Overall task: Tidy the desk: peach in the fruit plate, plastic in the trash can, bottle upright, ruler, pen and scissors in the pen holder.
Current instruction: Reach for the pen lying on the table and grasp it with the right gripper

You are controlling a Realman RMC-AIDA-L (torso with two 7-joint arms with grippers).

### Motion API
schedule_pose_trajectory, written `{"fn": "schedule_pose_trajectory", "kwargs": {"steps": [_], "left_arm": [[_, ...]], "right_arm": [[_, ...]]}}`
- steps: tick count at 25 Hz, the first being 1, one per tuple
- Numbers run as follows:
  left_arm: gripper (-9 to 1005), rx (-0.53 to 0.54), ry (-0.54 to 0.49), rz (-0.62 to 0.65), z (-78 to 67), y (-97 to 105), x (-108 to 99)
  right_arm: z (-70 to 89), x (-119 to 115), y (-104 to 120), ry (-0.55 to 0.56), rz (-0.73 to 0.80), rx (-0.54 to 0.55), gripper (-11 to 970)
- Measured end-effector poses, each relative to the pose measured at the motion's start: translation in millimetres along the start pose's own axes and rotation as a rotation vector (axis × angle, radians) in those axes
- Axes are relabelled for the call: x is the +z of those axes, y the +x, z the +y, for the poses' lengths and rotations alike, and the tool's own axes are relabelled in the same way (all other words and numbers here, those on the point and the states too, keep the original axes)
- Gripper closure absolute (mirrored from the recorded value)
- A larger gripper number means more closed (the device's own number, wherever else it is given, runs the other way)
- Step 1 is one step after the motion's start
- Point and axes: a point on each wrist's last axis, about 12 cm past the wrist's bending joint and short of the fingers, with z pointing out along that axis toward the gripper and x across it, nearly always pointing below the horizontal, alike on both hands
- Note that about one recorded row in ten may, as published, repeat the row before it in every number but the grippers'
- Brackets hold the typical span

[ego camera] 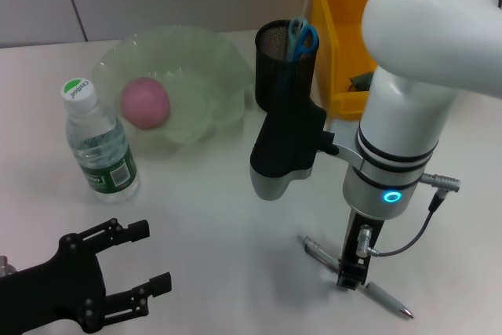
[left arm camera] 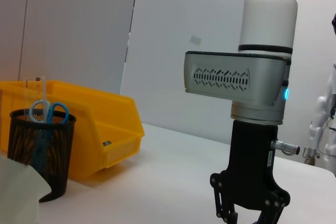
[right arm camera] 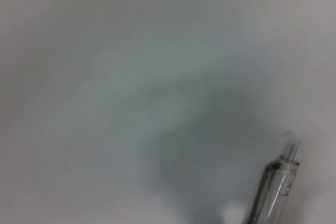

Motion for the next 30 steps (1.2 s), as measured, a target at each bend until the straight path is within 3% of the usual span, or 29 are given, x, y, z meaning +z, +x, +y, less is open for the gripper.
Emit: {"fn": "schedule_pose_trajectory", "kwargs": {"steps": [6,30], "left_arm": [[199,-0.002,-0.001,0.001,-0.3,0.4,-0.6],[199,0.002,0.001,0.000,0.9,-0.9,-0.4]], "right_arm": [[0.3,-0.5,-0.4,0.001,-0.002,0.000,637],[2.1,2.5,1.2,0.008,0.020,-0.005,640]]}}
